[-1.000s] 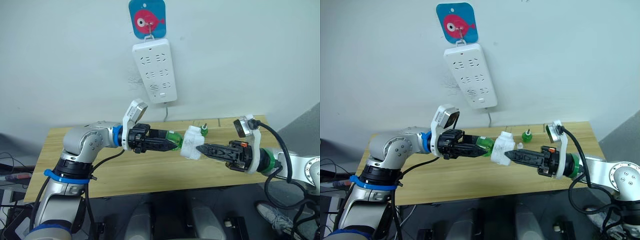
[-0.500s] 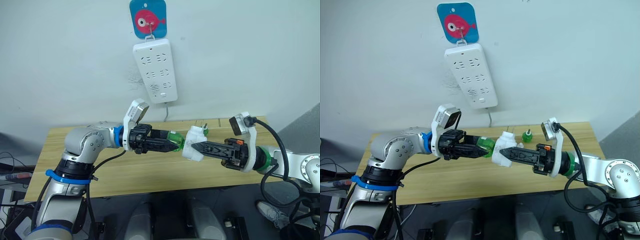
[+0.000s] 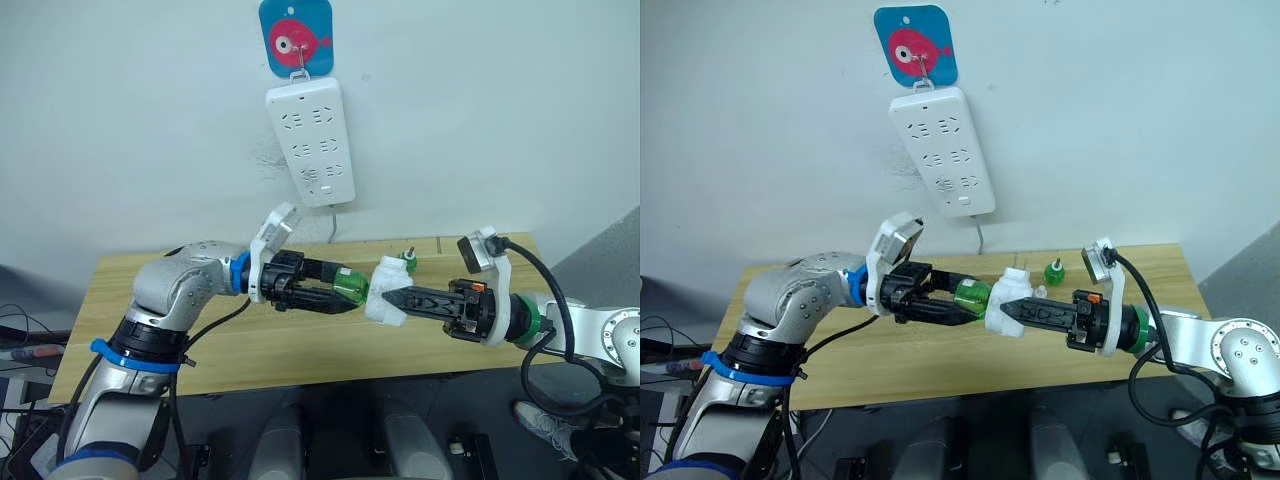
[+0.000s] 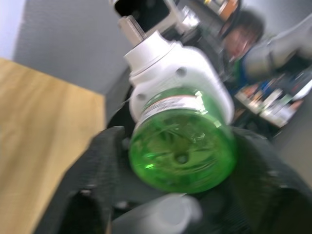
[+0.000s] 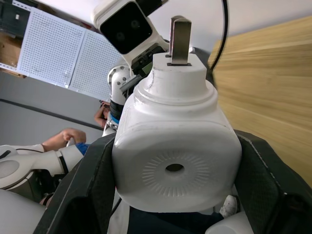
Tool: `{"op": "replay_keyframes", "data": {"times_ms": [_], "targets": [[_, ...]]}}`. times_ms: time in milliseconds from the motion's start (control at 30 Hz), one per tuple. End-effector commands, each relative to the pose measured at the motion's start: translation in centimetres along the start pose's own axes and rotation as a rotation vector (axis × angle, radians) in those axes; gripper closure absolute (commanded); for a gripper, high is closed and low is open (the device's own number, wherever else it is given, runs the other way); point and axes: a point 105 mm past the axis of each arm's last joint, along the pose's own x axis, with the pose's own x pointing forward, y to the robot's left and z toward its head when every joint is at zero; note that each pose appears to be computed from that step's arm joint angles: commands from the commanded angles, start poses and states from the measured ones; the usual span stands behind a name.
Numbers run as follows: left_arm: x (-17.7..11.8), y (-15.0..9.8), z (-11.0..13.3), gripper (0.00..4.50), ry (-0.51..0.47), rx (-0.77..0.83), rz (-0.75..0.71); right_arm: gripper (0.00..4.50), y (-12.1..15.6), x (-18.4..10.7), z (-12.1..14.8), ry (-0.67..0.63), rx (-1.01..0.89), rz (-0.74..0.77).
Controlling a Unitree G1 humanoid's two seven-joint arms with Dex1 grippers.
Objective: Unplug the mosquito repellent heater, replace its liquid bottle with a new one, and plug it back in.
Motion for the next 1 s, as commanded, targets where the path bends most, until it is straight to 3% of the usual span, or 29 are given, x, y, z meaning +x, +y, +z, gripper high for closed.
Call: {"op": "replay_keyframes", "data": {"times_ms": [33, 300, 1000], "targets": [[-0.4, 0.6, -0.5, 0.23, 0.095, 0.213, 0.053, 1.55, 1.3, -0.2, 0.2, -0.007, -0.018, 0.052], [0.6, 0.2, 0.8, 0.23, 0.067, 0.459, 0.053, 1.55, 0.7, -0.6, 0.2, 0.007, -0.002, 0.027], [1.1, -0.6, 0.3, 0.23, 0.04, 0.552, -0.004, 1.55, 0.1, -1.1, 0.3, 0.023, 0.024, 0.005]]}}
